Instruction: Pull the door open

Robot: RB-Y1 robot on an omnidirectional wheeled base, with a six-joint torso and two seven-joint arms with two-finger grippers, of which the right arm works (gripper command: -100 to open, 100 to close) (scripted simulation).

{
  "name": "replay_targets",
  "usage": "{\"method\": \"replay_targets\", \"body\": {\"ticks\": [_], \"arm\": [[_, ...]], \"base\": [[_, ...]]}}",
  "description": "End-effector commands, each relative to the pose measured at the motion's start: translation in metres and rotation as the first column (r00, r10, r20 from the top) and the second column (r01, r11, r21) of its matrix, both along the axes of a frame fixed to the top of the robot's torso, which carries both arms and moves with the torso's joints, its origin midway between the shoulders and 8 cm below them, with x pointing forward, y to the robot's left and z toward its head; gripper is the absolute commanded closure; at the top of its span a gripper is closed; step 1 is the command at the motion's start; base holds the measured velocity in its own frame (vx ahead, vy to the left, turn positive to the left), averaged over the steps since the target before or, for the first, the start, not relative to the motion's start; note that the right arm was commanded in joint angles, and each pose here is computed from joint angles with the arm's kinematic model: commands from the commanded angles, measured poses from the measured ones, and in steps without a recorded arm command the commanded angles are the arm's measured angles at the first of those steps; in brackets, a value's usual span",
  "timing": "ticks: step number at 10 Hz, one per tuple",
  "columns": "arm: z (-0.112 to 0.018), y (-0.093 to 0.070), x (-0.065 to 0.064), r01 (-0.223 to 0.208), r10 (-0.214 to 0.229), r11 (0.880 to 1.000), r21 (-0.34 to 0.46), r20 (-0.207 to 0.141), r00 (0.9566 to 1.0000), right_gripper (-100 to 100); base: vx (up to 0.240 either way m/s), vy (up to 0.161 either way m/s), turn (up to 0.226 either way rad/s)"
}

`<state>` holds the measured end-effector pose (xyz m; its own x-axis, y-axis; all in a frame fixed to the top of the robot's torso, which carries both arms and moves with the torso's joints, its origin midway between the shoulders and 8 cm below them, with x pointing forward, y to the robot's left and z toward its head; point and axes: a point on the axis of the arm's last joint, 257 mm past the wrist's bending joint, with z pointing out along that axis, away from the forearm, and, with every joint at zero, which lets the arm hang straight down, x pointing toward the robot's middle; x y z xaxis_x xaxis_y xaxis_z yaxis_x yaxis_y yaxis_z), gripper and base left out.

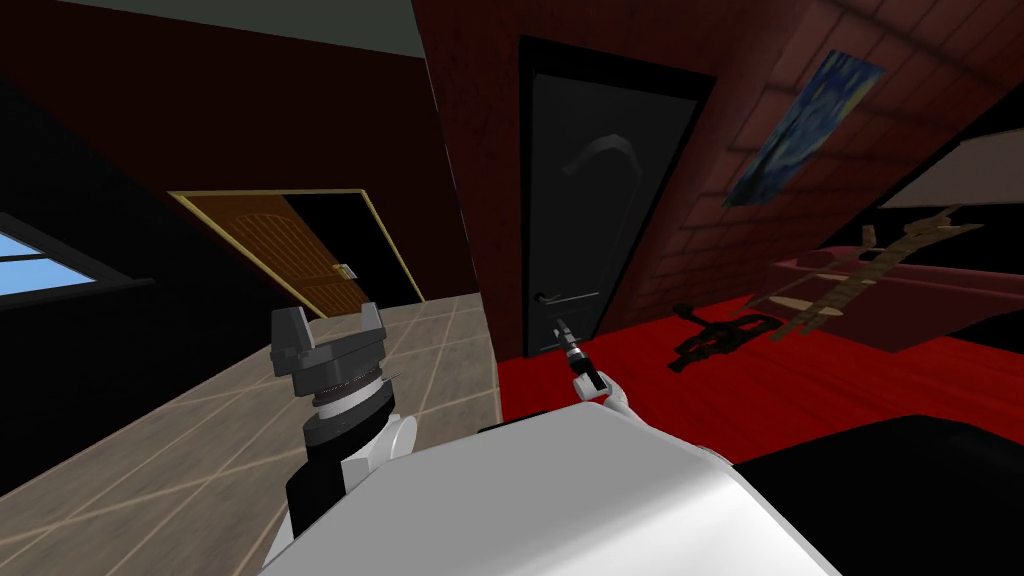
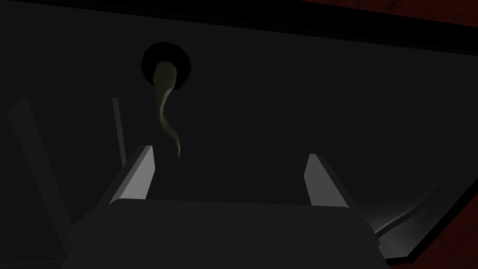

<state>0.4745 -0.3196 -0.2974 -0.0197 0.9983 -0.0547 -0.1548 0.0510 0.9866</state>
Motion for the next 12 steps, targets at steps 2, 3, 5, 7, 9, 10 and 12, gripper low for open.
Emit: {"method": "replay_targets", "body": {"ticks": [2,3,5,7,9,10,12], "arm": [[-0.013,-0.010,0.003,0.009,-0.009,1.000,-0.009,-0.033,0.9994,-100],[-0.018,-0.014,0.003,0.012,-0.013,1.000,-0.012,-0.044,0.9989,-100],[-0.030,-0.025,0.005,0.023,-0.024,0.999,-0.022,-0.076,0.9968,-100],[-0.036,-0.032,0.006,0.029,-0.032,0.999,-0.028,-0.093,0.9952,-100],[-0.047,-0.044,0.007,0.041,-0.046,0.998,-0.039,-0.122,0.9915,-100],[-0.051,-0.049,0.007,0.046,-0.052,0.998,-0.043,-0.133,0.9898,-100],[-0.052,-0.051,0.008,0.049,-0.054,0.998,-0.045,-0.137,0.9891,-100]], "base": [[0.094,-0.058,0.060],[0.087,-0.060,0.044],[0.091,-0.056,0.066],[0.105,-0.053,0.053],[0.131,-0.065,0.066],[0.107,-0.081,0.065],[0.078,-0.041,0.032]]}}
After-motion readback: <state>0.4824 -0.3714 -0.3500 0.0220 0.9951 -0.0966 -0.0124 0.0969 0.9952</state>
